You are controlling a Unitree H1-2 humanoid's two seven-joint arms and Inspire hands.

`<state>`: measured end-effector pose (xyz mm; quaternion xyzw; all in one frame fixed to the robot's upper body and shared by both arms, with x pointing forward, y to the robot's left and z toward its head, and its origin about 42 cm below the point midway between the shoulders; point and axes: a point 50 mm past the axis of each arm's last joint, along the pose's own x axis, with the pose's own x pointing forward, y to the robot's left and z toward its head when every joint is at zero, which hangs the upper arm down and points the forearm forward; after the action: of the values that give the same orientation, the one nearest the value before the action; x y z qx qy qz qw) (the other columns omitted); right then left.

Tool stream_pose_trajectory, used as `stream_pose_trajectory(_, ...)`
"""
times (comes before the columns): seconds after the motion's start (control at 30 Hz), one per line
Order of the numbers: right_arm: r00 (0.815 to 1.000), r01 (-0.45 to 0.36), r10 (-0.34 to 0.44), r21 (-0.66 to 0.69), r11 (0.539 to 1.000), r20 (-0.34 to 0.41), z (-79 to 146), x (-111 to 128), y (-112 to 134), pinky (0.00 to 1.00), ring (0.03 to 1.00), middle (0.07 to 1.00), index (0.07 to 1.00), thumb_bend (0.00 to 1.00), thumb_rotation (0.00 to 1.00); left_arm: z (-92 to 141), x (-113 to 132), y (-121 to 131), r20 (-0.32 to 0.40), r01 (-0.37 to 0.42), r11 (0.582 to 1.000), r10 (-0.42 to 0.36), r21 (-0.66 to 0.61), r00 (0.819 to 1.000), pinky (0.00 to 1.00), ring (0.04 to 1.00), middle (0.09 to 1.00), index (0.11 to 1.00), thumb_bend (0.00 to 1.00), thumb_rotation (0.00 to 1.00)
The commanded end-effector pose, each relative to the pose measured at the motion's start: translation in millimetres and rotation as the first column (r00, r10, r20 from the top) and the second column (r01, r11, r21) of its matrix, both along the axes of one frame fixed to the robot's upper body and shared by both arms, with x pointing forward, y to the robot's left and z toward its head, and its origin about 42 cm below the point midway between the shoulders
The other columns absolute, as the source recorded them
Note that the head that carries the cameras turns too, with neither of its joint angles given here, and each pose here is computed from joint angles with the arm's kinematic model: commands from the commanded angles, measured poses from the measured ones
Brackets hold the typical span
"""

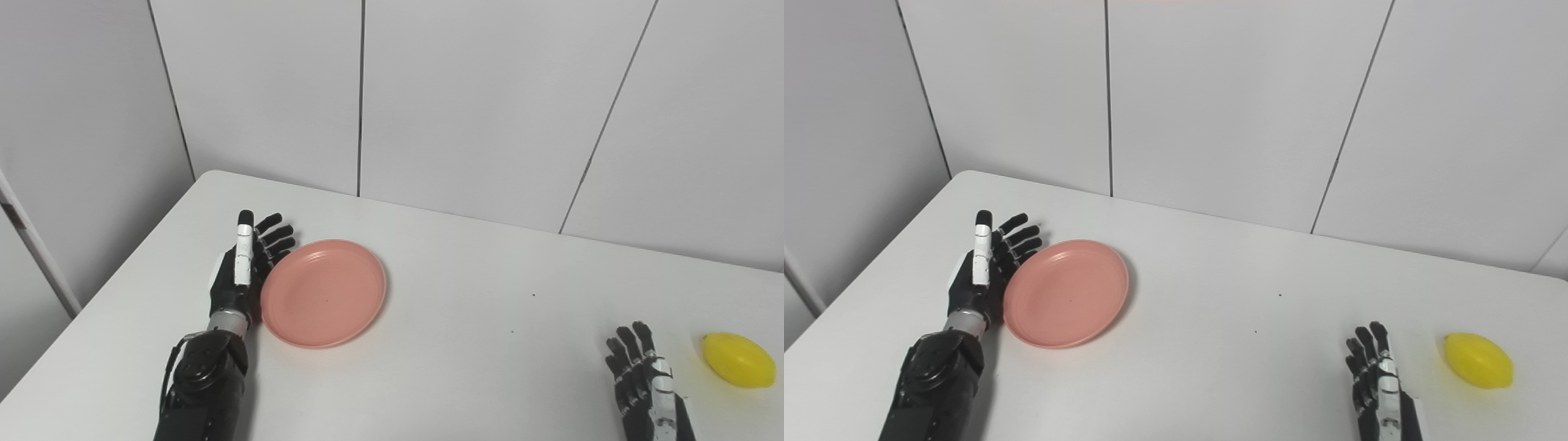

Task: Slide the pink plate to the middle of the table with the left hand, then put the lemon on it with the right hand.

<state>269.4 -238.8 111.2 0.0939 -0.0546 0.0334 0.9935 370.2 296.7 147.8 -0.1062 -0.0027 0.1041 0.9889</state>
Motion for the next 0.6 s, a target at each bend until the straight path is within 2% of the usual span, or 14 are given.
stream_pose_trajectory(0.0, 0.997, 0.003, -0.001, 0.035, 0.999, -0.081, -24.8, -16.0, 8.8, 1.00, 0.953, 0.959, 0.981, 0.59, 0.97, 7.7, 3.6, -3.0, 0.029, 0.008, 1.000, -0.008, -0.003, 1.000, 0.80, 0.761, 0.748, 0.750, 0.87, 0.97)
stream_pose_trajectory(0.17, 0.997, 0.000, 0.003, 0.032, 0.999, -0.083, -24.2, -15.8, 9.9, 1.00, 0.955, 0.963, 0.985, 0.57, 0.99, 5.5, 3.5, -3.9, 0.026, 0.017, 1.000, -0.017, -0.007, 1.000, 0.83, 0.784, 0.753, 0.744, 0.87, 0.97)
stream_pose_trajectory(0.57, 0.996, 0.001, 0.003, 0.039, 0.999, -0.085, -23.8, -14.6, 12.6, 1.00, 0.956, 0.962, 0.980, 0.59, 0.98, 7.9, 2.5, -12.3, 0.030, 0.039, 0.999, -0.038, -0.018, 0.999, 0.78, 0.760, 0.754, 0.753, 0.88, 0.96)
